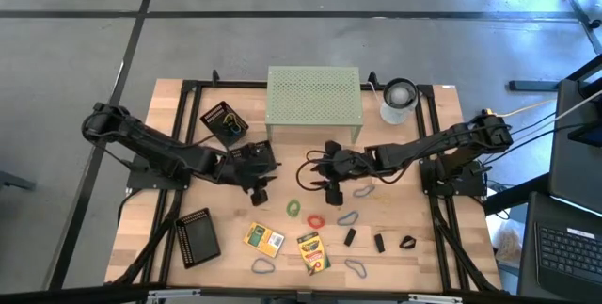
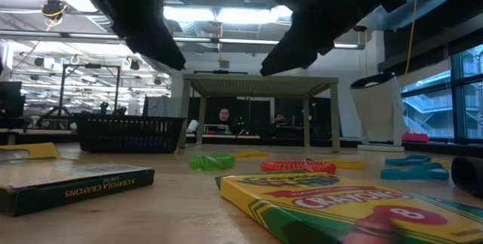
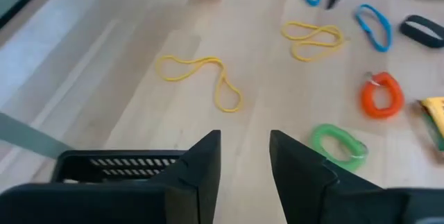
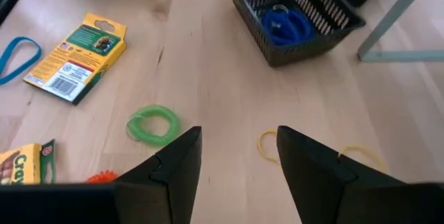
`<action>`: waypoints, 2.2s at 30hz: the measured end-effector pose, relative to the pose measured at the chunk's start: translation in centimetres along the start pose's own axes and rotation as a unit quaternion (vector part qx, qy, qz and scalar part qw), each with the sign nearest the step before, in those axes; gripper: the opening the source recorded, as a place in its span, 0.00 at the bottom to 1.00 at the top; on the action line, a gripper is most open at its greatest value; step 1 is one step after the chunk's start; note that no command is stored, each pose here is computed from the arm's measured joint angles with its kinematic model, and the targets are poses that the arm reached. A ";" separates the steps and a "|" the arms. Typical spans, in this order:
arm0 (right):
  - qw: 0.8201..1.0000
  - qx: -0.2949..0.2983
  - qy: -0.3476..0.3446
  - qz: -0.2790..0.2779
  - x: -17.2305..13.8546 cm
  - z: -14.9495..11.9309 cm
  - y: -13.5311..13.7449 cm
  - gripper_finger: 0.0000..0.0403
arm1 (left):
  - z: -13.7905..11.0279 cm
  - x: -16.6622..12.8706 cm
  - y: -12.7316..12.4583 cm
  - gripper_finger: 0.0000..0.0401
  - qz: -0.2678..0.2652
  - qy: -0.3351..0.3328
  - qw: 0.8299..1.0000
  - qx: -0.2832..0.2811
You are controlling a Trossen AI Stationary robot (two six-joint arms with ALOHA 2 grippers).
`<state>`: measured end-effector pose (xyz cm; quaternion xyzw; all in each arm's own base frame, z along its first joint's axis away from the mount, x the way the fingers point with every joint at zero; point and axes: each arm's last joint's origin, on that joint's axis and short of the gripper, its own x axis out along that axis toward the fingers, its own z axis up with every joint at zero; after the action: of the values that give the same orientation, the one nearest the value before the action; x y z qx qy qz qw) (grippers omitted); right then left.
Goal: Pick & Place Office Desk Supplies
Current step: Put the green spring keychain into the middle black bin
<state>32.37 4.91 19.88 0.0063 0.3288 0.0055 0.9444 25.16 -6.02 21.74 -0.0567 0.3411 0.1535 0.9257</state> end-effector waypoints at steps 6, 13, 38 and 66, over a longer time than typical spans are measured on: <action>0.997 0.018 0.035 0.065 1.3 -1.0 0.5 0.48 | -0.2 -0.4 -0.7 0.30 -0.003 -0.007 1.000 0.008; 0.997 0.005 0.045 0.069 2.0 -1.8 1.8 0.48 | -0.1 0.1 -1.1 0.31 -0.008 -0.019 1.000 0.003; 0.998 0.006 0.038 0.042 1.5 -2.2 4.7 0.48 | -1.7 7.8 -4.2 0.51 -0.068 -0.054 0.994 0.065; 0.998 -0.010 0.042 0.041 1.3 -2.3 4.6 0.48 | -3.9 10.8 -4.0 0.52 -0.116 0.035 0.992 0.025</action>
<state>31.99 9.59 17.36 0.0103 0.3678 0.0478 0.9286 31.84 -7.95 11.73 -0.0780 0.3678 0.0342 0.9260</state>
